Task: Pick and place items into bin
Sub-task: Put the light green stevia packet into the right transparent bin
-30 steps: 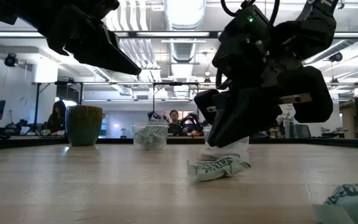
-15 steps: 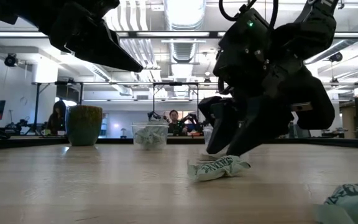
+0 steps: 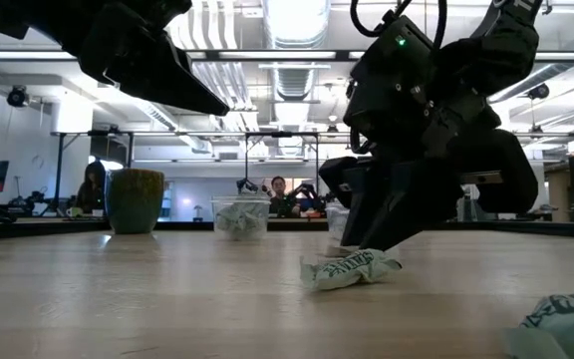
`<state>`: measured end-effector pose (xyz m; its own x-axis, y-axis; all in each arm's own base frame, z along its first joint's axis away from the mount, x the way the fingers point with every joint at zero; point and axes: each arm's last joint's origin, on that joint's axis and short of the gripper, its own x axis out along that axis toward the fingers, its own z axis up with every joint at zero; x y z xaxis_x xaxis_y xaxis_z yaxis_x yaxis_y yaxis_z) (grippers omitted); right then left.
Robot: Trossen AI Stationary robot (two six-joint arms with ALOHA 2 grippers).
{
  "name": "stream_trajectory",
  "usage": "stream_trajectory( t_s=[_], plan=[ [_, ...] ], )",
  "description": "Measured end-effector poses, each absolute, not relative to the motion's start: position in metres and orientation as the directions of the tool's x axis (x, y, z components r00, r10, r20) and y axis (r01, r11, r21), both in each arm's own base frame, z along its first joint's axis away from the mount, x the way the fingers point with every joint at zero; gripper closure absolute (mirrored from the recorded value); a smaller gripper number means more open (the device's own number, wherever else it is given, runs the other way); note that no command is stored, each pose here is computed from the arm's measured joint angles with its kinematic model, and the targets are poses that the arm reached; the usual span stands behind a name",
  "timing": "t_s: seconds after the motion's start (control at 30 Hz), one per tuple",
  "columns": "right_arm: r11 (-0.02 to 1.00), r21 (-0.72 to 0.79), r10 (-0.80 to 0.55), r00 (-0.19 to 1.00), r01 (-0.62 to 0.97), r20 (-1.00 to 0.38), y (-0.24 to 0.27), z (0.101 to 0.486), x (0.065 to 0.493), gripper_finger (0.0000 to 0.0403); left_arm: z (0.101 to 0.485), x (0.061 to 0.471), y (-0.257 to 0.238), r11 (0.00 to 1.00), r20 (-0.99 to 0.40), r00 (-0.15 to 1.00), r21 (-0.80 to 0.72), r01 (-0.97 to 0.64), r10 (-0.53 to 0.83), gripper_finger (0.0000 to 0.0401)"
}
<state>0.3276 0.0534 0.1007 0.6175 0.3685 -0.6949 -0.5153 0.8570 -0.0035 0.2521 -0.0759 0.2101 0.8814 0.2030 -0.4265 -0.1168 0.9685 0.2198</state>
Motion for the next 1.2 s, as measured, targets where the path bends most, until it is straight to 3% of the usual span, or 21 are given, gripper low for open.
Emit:
stream_trajectory(
  t_s=[0.43, 0.77, 0.9, 1.2],
  plan=[
    [0.86, -0.063, 0.323, 0.636, -0.506, -0.701, 0.052, 0.101, 0.328, 0.0389, 0.21, 0.252, -0.076, 0.968, -0.426, 0.881, 0.22, -0.117, 0.203, 0.0245],
    [0.859, -0.088, 0.305, 0.643, -0.504, -0.702, 0.052, 0.11, 0.333, 0.0394, 0.21, 0.252, -0.076, 0.968, -0.426, 0.881, 0.22, -0.116, 0.203, 0.0245],
    [0.88, -0.158, 0.198, 0.649, -0.447, -0.735, 0.049, 0.126, 0.333, 0.0394, 0.21, 0.252, -0.076, 0.968, -0.427, 0.881, 0.221, -0.116, 0.203, 0.0245],
    [0.886, -0.433, -0.231, 0.651, -0.165, -0.723, 0.022, 0.18, 0.309, 0.0394, 0.21, 0.252, -0.076, 0.968, -0.427, 0.881, 0.222, -0.116, 0.203, 0.0245]
  ],
)
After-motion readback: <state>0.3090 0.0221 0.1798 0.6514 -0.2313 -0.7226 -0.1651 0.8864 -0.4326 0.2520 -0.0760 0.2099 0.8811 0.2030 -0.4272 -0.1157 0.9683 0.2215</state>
